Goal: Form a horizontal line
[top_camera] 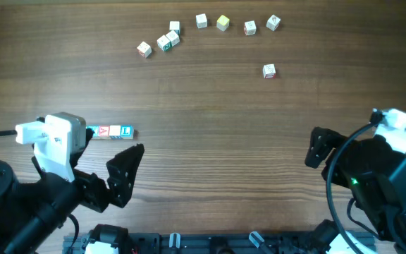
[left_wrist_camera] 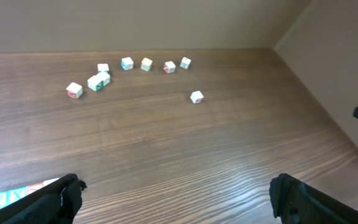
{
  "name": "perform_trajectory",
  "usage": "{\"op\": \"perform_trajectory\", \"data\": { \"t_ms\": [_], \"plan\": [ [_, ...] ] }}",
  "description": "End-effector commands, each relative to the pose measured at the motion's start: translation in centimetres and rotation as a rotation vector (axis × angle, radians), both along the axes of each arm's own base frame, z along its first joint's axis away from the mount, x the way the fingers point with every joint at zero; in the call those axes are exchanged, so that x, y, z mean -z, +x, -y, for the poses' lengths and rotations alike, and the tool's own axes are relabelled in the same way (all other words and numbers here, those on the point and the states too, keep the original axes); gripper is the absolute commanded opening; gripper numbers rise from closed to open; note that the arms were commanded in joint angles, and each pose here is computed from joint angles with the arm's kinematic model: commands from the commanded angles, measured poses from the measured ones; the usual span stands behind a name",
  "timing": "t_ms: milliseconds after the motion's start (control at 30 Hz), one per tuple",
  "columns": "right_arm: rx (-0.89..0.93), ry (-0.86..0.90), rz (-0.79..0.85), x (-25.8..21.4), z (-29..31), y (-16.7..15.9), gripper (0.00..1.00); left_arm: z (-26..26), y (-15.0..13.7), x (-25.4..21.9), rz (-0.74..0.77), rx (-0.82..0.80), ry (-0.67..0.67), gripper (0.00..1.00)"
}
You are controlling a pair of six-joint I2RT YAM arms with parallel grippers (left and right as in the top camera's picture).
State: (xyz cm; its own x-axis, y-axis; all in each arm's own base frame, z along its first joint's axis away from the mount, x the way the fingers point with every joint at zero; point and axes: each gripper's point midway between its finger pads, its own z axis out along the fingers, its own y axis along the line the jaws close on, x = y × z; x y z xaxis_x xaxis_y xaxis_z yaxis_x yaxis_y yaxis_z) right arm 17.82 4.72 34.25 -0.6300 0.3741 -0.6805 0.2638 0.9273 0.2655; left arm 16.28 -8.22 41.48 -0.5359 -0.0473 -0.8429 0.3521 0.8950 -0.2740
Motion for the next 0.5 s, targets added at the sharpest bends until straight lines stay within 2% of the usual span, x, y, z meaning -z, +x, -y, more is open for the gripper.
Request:
{"op": "perform_trajectory", "data": {
  "t_ms": [0,233,467],
  "plan": [
    [0.086,0.011,-0.007,0.6,0.9,-0.1,1.0,-0.5,0.1,0.7,-0.011,-0.013,0.04,1.0],
    [0.139,-0.034,0.011,0.5,2.3,-0.2,1.0,-0.5,-0.3,1.3,-0.041,-0.012,0.046,1.0],
    [0.058,0.04,-0.083,1.7,0.1,-1.0,1.0,-0.5,-0.3,1.3,-0.042,-0.012,0.046,1.0]
  ]
}}
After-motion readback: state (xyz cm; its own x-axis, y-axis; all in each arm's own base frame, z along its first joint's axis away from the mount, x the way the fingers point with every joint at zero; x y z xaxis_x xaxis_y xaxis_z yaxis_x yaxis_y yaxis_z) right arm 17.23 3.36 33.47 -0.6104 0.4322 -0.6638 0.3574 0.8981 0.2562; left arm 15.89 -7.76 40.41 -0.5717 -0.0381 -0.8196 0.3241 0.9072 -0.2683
